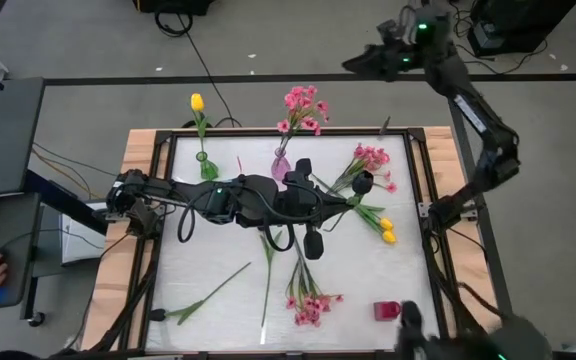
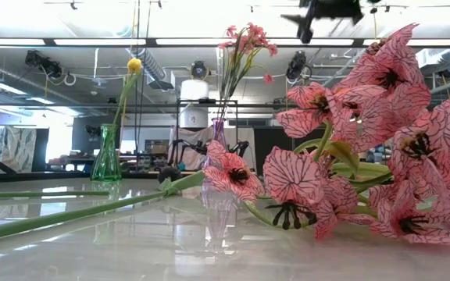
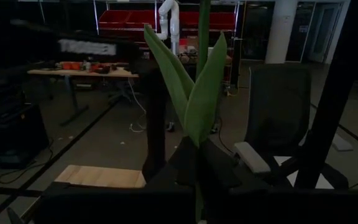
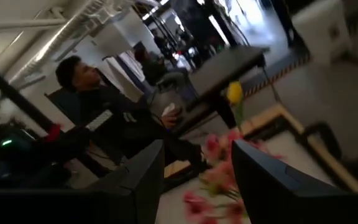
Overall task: Sort flowers into vase by color
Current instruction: Put the top black flower into the red vase
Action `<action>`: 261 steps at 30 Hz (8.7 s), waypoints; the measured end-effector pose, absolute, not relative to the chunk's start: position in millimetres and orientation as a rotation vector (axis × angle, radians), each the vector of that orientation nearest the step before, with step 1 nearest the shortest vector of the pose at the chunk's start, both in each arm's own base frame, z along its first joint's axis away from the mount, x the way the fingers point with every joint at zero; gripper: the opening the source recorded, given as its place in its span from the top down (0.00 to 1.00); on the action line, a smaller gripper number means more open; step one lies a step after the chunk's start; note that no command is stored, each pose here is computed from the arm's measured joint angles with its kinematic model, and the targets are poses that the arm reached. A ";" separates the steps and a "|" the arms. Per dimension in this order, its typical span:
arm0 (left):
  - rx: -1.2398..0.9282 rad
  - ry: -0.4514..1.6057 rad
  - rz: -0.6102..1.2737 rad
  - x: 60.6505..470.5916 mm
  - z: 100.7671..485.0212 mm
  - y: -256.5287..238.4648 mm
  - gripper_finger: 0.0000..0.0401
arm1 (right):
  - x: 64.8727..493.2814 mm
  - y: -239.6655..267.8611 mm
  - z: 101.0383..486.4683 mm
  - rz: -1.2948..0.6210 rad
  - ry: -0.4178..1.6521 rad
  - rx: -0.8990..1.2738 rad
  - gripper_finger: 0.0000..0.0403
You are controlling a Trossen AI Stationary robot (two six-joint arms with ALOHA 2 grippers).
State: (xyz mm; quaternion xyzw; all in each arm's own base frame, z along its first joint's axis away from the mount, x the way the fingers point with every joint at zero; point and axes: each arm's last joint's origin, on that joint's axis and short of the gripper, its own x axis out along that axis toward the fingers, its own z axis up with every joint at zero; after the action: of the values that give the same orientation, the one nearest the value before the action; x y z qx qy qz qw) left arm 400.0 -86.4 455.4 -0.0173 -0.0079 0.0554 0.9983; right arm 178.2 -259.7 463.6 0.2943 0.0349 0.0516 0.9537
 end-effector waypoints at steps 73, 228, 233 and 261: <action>-0.133 -0.236 -0.486 501.4 352.2 -102.0 0.98 | 60.8 -55.7 561.2 0.059 -0.188 0.122 0.51; -0.192 -0.370 -0.486 530.5 285.9 -147.3 0.98 | 60.9 -55.8 561.4 0.060 -0.189 0.119 0.51; -0.173 -0.366 -0.482 530.8 285.2 -147.4 0.98 | 60.9 -55.8 561.4 0.060 -0.189 0.119 0.51; -0.174 -0.319 -0.447 533.0 281.3 -145.8 0.88 | 60.9 -55.8 561.4 0.060 -0.189 0.119 0.51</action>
State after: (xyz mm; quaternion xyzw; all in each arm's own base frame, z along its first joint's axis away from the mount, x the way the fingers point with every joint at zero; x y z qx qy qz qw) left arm 533.0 -145.8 281.3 -0.0858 -0.1571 -0.2203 0.9589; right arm 60.9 -55.8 561.4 0.0596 -0.0942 0.0299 0.9933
